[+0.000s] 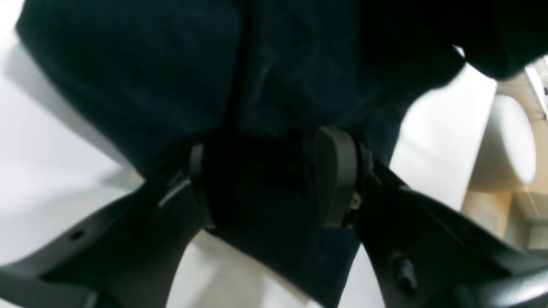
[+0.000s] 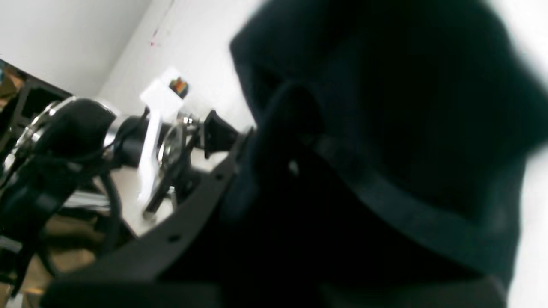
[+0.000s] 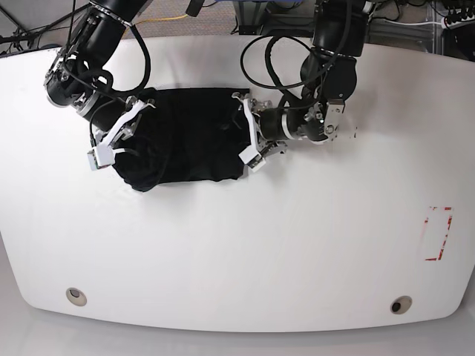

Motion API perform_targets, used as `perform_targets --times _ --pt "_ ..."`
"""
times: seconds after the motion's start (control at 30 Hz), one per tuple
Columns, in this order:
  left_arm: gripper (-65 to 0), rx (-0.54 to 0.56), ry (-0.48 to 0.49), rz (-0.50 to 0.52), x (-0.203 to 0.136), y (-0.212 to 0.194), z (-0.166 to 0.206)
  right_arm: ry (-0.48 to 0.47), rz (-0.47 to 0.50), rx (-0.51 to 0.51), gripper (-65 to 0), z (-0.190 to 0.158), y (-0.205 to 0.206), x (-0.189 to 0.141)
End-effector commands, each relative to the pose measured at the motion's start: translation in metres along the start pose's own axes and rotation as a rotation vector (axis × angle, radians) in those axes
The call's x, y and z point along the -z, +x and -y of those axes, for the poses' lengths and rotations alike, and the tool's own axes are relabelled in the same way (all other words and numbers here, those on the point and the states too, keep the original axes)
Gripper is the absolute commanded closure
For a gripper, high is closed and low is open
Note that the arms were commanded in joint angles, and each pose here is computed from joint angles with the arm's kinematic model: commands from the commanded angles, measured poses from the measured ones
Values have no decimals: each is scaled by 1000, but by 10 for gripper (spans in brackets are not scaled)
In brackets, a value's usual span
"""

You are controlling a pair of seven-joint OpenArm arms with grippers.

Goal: Fold the T-shirt properly
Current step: 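Fold the strip again, bringing both grippers toward each other, then release the shirt with the left gripper and lift it away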

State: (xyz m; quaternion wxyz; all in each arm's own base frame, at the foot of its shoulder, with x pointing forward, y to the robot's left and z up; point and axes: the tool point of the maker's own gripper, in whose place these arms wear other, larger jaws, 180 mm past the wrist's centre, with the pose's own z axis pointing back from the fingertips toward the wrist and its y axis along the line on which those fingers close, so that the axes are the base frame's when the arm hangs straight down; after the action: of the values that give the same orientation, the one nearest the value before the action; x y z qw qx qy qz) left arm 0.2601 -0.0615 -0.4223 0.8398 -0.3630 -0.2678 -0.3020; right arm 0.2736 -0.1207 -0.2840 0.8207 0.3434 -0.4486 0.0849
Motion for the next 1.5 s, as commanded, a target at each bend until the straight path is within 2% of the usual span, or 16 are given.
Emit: perform_targets --times 0.0,0.17,0.23,0.53,0.63,0.7,0.87,1.07,1.27,1.4,1.47 --pt "-300 5 57 -191 -1 -43 -8 25 25 -33 0 -7 13 12" --pt "-300 4 55 -189 -1 -44 -8 32 -58 -53 0 -9 3 37" --pt "-300 3 53 -186 -2 -43 -8 25 -82 -63 -41 -8 -1 43" --pt "-300 -4 66 -160 -6 -36 -13 -7 -200 -151 -515 -11 -21 65" --pt "-301 2 97 -107 -16 -21 -19 1 -223 -177 -585 -18 -27 66" --pt "-303 4 102 -73 -20 -12 -19 5 -215 -195 -591 -22 -23 66" --pt "-300 -28 98 87 -45 21 -19 -10 -185 -249 -591 -34 -15 53" --pt "-300 -19 151 248 -105 44 -34 -25 -210 -269 -591 -30 -21 44" --pt "-300 -30 229 308 -163 35 -54 -29 -233 -256 -590 -28 -31 43" --pt "-300 -61 305 271 -193 9 -74 -17 -243 -231 -590 -26 -36 49" --pt "-300 -72 338 263 -204 2 -82 21 -244 -216 -577 -30 -37 62"
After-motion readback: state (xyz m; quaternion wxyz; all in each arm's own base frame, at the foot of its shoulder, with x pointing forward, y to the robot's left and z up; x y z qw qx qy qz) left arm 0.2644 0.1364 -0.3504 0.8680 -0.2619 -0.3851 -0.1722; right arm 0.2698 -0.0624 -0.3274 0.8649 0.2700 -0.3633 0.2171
